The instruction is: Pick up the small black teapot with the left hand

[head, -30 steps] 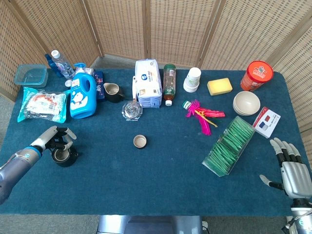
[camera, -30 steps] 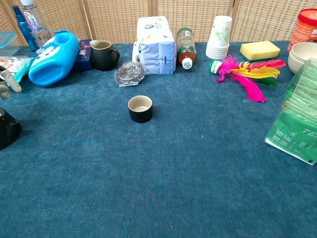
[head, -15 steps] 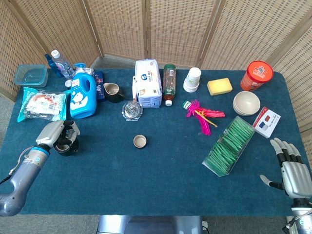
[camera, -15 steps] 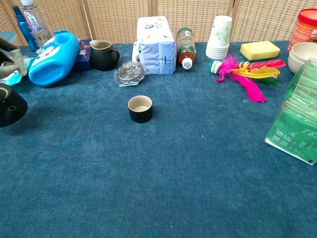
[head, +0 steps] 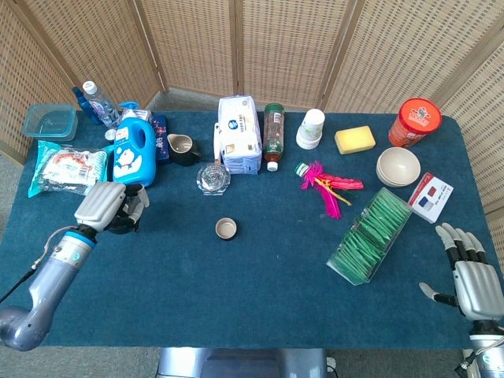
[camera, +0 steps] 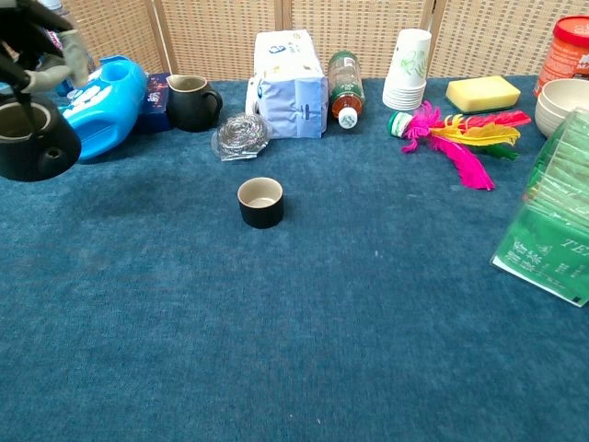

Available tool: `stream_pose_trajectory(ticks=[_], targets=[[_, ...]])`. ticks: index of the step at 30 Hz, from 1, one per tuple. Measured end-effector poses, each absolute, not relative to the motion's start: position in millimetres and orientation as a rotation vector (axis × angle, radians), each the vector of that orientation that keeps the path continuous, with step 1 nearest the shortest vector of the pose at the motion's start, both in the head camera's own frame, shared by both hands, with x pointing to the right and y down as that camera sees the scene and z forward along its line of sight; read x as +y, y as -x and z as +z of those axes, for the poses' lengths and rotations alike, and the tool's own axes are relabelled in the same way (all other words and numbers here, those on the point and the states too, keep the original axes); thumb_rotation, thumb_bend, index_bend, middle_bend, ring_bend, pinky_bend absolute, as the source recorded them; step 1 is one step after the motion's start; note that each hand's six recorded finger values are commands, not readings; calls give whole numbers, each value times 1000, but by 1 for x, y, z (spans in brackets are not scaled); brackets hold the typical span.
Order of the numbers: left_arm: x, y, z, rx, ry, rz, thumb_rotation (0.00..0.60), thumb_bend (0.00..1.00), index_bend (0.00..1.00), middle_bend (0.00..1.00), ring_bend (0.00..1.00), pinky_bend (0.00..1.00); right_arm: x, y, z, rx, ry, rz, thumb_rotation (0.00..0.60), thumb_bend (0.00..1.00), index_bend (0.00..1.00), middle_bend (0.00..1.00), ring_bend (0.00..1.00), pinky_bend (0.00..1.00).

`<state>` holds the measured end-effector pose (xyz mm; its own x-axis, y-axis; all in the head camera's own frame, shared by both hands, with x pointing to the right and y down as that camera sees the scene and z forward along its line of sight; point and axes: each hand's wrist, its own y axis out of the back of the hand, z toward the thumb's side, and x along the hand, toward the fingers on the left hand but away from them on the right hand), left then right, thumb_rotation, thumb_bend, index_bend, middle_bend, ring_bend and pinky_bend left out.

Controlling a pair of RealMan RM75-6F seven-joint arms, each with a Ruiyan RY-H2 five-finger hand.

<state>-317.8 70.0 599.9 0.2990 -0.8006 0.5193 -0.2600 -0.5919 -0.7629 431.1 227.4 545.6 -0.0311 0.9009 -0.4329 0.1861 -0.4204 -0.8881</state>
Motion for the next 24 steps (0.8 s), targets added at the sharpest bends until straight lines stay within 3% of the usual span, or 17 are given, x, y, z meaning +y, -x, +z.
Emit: stream_pose_trajectory(ticks=[24], targets=[[50, 198, 631, 970, 2014, -1229, 600, 502, 628, 728, 766, 1000, 227, -433, 544, -1158, 1651, 1499, 600, 0, 0, 0, 0, 0]])
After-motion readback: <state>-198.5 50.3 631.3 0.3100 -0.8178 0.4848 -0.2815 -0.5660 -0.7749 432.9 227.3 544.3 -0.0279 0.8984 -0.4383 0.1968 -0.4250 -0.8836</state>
